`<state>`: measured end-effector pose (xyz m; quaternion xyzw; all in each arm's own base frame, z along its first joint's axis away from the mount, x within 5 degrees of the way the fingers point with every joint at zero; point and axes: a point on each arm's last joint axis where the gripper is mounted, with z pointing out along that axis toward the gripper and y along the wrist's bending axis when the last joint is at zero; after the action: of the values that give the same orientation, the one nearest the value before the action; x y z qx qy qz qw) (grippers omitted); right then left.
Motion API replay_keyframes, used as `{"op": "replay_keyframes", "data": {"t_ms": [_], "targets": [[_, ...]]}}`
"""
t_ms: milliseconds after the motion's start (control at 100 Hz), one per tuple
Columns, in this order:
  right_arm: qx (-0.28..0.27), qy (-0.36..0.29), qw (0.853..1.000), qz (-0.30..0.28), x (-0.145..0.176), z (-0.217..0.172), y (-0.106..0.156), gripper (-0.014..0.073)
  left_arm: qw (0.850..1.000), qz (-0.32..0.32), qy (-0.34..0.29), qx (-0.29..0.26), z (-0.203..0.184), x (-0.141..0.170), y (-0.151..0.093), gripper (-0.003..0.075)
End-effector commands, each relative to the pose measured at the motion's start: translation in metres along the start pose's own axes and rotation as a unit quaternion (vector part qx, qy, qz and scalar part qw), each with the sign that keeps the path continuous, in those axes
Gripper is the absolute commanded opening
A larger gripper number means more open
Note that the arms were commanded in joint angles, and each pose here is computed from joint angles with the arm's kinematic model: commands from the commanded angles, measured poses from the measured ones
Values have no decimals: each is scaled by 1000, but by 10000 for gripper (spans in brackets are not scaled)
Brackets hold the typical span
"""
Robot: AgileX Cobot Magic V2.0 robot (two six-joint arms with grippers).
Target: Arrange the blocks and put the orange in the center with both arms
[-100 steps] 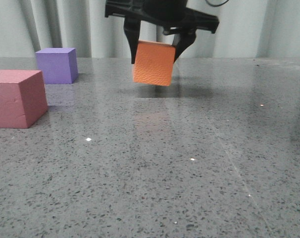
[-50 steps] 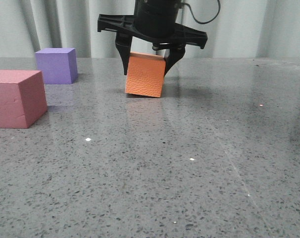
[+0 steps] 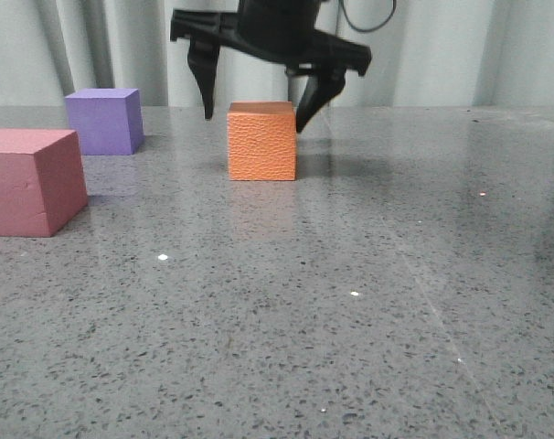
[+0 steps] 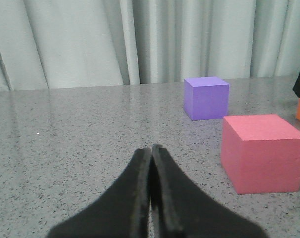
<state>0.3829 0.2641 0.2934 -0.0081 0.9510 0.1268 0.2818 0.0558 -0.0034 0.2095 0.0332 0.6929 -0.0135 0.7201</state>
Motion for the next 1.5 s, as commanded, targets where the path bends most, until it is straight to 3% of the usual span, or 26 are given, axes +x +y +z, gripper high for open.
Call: {"op": "replay_keyframes", "data": {"t_ms": [0, 120, 360, 580, 720, 910, 1000, 1240, 1490], "targets": [[-47, -87, 995, -32, -26, -66, 7, 643, 1000, -4, -30, 7, -1, 9, -1, -19], [-30, -134, 988, -67, -33, -106, -1, 643, 1000, -4, -30, 7, -1, 9, -1, -19], [90, -210, 966, -116, -40, -178, -36, 643, 1000, -4, -30, 7, -1, 9, -1, -19], [99, -239, 958, -126, -13, -221, -69, 621, 1000, -4, -30, 7, -1, 9, -1, -19], [95, -234, 957, -139, 20, -226, -91, 443, 1000, -4, -30, 7, -1, 9, -1, -19], [100, -211, 961, -146, 65, -227, -118, 61, 1000, -4, -30, 7, -1, 9, -1, -19], [100, -207, 962, -145, 83, -231, -128, -74, 1000, -4, -30, 7, -1, 9, -1, -19], [100, -218, 962, -134, 112, -252, -149, -64, 1000, -4, -30, 7, -1, 9, -1, -19], [103, -220, 962, -127, 117, -260, -154, -67, 1000, -4, -30, 7, -1, 9, -1, -19]]}}
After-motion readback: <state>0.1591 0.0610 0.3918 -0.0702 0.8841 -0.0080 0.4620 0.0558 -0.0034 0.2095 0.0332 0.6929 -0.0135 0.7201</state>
